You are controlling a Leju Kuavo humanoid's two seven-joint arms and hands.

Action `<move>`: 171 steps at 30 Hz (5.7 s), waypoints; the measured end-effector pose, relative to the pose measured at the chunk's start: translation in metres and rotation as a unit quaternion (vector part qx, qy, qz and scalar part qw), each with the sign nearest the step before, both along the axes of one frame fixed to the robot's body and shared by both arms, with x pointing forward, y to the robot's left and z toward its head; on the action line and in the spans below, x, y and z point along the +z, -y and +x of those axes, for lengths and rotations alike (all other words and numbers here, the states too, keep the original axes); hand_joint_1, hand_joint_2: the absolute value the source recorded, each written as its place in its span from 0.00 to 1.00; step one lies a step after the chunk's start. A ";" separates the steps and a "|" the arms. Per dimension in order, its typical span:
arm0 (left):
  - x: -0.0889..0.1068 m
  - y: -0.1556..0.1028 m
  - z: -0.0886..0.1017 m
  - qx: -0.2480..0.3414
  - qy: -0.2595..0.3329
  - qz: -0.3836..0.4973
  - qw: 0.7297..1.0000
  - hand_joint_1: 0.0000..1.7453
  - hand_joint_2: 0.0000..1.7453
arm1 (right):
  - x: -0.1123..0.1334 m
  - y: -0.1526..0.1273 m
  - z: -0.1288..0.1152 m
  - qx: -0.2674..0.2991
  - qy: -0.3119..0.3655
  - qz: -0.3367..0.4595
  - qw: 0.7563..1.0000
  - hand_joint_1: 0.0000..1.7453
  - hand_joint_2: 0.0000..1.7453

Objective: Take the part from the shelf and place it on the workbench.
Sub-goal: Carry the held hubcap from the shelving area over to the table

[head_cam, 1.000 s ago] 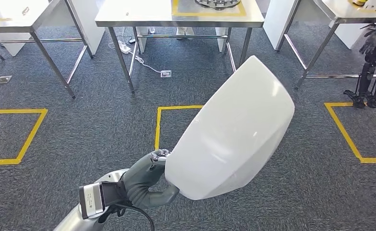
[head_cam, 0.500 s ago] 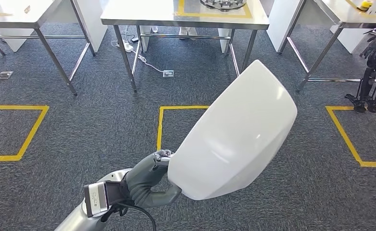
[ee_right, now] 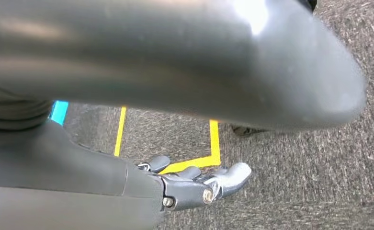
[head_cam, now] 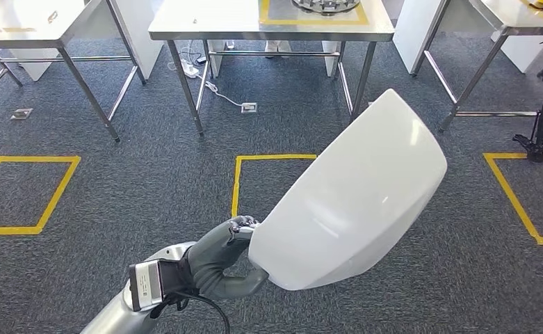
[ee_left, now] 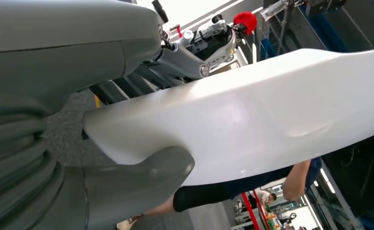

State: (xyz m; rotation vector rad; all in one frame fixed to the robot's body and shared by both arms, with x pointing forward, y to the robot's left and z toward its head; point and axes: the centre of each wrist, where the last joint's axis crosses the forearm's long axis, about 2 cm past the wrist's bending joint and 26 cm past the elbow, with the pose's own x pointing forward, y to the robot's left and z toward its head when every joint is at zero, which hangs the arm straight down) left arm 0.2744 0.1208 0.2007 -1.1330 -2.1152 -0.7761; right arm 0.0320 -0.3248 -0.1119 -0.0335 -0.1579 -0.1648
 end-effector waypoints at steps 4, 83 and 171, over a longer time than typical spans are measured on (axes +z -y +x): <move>0.002 0.001 0.001 -0.002 0.002 0.002 1.000 1.00 1.00 | 0.000 -0.002 0.000 -0.004 0.000 0.001 1.000 0.00 0.00; -0.004 0.000 -0.001 -0.011 0.001 0.018 1.000 1.00 1.00 | -0.001 -0.011 -0.001 -0.105 0.091 0.041 0.989 0.00 0.00; 0.007 0.001 0.002 -0.009 0.006 0.014 1.000 1.00 1.00 | 0.000 -0.013 0.004 -0.104 0.057 0.038 0.992 0.00 0.00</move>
